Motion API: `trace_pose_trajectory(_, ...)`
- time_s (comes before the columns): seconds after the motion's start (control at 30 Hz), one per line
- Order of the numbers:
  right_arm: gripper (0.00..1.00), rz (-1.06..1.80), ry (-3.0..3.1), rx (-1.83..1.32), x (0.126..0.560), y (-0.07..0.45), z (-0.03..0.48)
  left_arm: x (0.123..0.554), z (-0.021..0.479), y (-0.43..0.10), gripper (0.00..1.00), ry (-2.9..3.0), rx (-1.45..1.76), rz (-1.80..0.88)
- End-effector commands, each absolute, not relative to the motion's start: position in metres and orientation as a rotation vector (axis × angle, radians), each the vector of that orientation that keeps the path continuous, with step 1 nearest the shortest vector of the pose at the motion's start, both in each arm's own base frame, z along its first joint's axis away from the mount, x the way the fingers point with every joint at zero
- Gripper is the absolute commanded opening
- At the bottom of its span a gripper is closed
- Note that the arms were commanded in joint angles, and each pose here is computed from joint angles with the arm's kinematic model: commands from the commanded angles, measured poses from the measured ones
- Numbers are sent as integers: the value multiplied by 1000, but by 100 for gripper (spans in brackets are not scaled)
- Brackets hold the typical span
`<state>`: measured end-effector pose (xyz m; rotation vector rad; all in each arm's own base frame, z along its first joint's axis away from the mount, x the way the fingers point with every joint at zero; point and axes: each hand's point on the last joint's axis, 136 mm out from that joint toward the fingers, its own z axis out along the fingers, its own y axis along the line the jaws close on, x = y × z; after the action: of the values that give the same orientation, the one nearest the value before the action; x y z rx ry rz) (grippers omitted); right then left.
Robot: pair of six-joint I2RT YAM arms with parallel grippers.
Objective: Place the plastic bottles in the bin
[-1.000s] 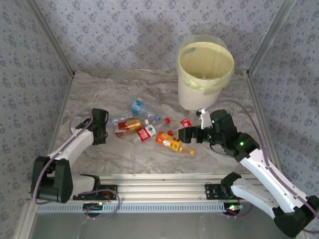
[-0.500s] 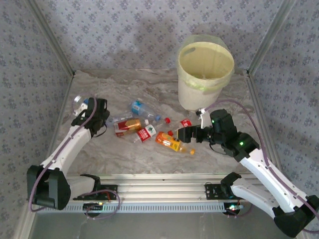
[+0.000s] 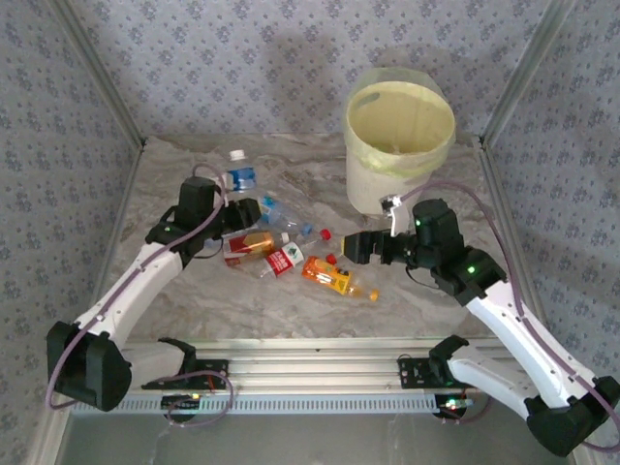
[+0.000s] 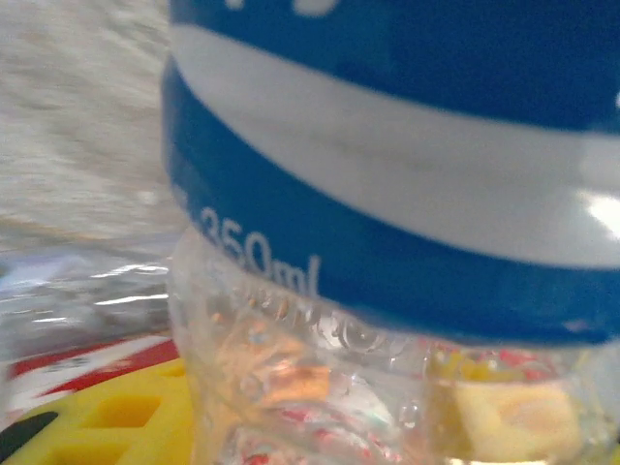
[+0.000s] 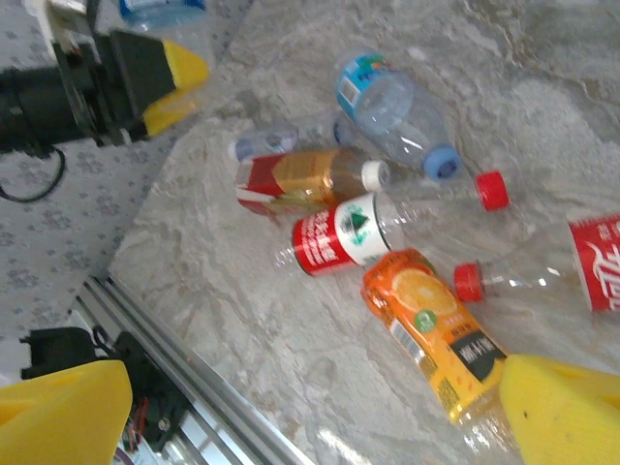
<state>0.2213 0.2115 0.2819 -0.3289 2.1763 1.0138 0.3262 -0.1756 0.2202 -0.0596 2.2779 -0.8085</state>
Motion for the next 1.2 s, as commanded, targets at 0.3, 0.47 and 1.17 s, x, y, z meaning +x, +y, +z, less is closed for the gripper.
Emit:
trace_pose_trajectory(0.3,100,1336,1951,-407,242,243,356,233,305,-298,29,2034,717,-1458)
trace_pose_trajectory(0.47,100,1420,1888,-463,240,252,372,212,309,-322,28,2039,848,-1534)
trace_pose_trajectory(1.17,71,1451,1883,-417,247,252,377,196,308,-358,27,2011,984,-1613)
